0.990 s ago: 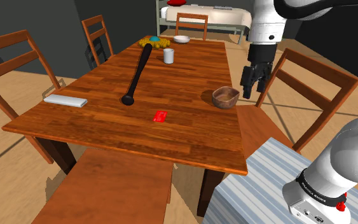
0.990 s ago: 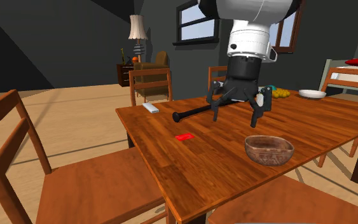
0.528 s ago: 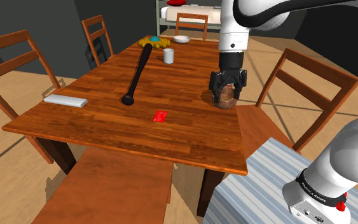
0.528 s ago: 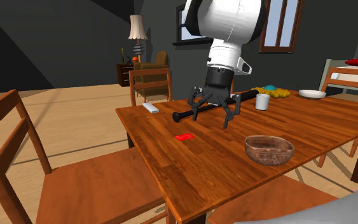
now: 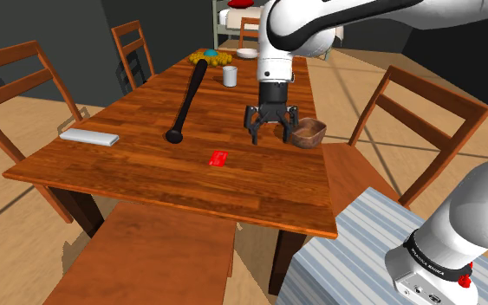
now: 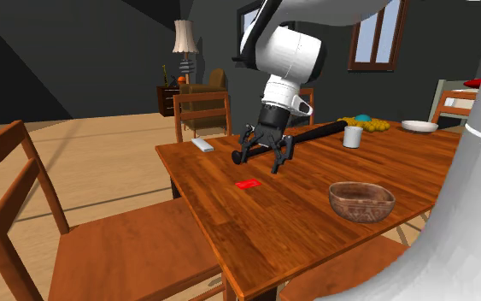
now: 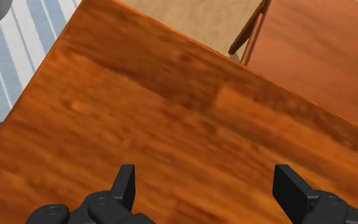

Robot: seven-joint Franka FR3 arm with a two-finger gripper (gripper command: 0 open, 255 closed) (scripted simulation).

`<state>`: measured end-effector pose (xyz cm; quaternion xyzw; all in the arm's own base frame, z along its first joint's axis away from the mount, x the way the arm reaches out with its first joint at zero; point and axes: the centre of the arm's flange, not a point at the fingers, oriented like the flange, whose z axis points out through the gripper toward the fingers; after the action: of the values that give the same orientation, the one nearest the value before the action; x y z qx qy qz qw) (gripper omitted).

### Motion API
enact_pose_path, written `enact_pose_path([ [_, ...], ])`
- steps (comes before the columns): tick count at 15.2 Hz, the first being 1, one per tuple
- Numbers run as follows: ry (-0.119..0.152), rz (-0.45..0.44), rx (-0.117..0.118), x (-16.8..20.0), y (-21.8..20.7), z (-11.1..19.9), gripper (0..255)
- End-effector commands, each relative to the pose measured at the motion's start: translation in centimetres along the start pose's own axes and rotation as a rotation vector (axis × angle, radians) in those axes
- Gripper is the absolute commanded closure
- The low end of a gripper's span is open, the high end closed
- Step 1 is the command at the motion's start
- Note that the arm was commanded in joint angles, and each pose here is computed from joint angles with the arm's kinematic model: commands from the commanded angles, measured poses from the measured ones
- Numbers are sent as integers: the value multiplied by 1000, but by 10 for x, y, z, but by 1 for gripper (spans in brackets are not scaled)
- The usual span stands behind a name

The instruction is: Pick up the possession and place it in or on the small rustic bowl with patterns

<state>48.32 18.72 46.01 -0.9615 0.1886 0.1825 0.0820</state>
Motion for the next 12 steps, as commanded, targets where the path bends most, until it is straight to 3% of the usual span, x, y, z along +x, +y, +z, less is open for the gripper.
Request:
enact_pose_path([
  [1, -22, 56, 17, 23, -15, 8, 0],
  [12, -136, 344, 107, 147, -85, 49, 0],
])
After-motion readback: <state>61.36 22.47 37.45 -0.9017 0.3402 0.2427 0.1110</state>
